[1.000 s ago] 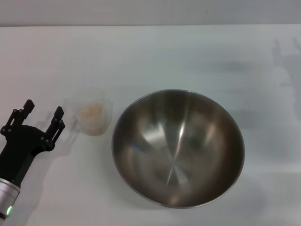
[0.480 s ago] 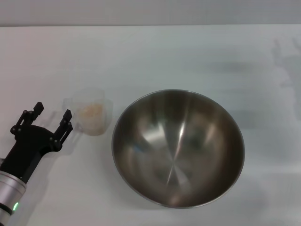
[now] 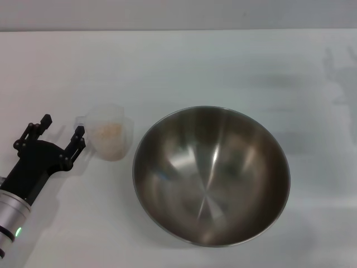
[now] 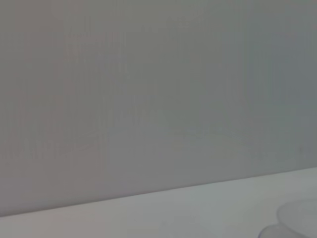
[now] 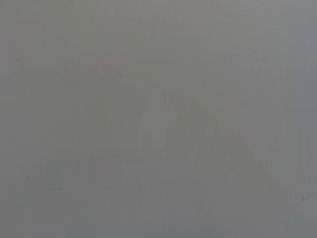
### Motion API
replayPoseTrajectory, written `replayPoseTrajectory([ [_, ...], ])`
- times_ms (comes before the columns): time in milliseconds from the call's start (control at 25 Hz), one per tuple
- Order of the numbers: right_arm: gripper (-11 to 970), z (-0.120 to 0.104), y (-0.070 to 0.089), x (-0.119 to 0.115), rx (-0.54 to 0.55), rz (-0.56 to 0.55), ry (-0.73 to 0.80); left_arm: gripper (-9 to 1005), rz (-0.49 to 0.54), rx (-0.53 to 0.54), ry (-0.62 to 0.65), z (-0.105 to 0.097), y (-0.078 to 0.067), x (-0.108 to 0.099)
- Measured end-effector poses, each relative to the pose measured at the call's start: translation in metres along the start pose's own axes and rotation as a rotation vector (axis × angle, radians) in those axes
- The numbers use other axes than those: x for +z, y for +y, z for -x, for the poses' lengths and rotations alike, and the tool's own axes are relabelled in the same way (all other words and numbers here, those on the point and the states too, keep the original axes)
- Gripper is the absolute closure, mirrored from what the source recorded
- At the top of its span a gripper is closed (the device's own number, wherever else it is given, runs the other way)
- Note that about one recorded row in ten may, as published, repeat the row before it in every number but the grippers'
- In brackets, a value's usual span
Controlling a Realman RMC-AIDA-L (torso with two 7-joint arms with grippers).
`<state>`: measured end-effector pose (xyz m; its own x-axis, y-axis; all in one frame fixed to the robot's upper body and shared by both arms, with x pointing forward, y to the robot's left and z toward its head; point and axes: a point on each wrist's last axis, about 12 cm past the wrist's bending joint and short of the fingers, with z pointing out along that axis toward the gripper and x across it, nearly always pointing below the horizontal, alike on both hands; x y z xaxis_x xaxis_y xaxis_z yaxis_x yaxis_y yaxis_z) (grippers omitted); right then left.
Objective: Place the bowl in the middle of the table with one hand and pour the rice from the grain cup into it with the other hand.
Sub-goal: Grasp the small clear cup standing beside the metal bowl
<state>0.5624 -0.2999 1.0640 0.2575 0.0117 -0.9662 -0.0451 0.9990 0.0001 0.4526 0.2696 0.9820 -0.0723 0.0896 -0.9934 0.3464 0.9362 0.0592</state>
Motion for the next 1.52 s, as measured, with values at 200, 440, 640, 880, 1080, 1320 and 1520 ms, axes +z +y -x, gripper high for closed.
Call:
replayPoseTrajectory([
  [200, 444, -0.002, 0.0, 0.0, 0.002, -0.001, 0.014, 282, -0.007, 0.008, -0.006, 0.002, 0.001, 0.005],
  [440, 444, -0.002, 0.001, 0.001, 0.004, 0.0, 0.018, 334, -0.008, 0.007, -0.009, 0.004, 0.0, 0.009],
  [640, 444, -0.002, 0.001, 0.002, 0.005, 0.0, 0.017, 378, -0.005, -0.007, 0.002, 0.003, -0.003, 0.011],
  [880, 444, -0.002, 0.001, 0.002, 0.006, 0.001, 0.017, 537, -0.006, -0.015, 0.0, 0.003, -0.005, 0.011],
  [1080, 444, -0.002, 0.001, 0.002, 0.005, 0.001, 0.017, 743, -0.02, -0.012, -0.002, 0.004, -0.008, 0.012],
  [1320, 444, -0.001, 0.002, 0.002, 0.005, 0.002, 0.015, 952, -0.031, -0.021, -0.009, 0.005, -0.011, 0.015],
  [1520, 444, -0.001, 0.001, 0.002, 0.002, 0.002, 0.015, 958, -0.035, -0.031, -0.021, 0.007, -0.014, 0.016],
])
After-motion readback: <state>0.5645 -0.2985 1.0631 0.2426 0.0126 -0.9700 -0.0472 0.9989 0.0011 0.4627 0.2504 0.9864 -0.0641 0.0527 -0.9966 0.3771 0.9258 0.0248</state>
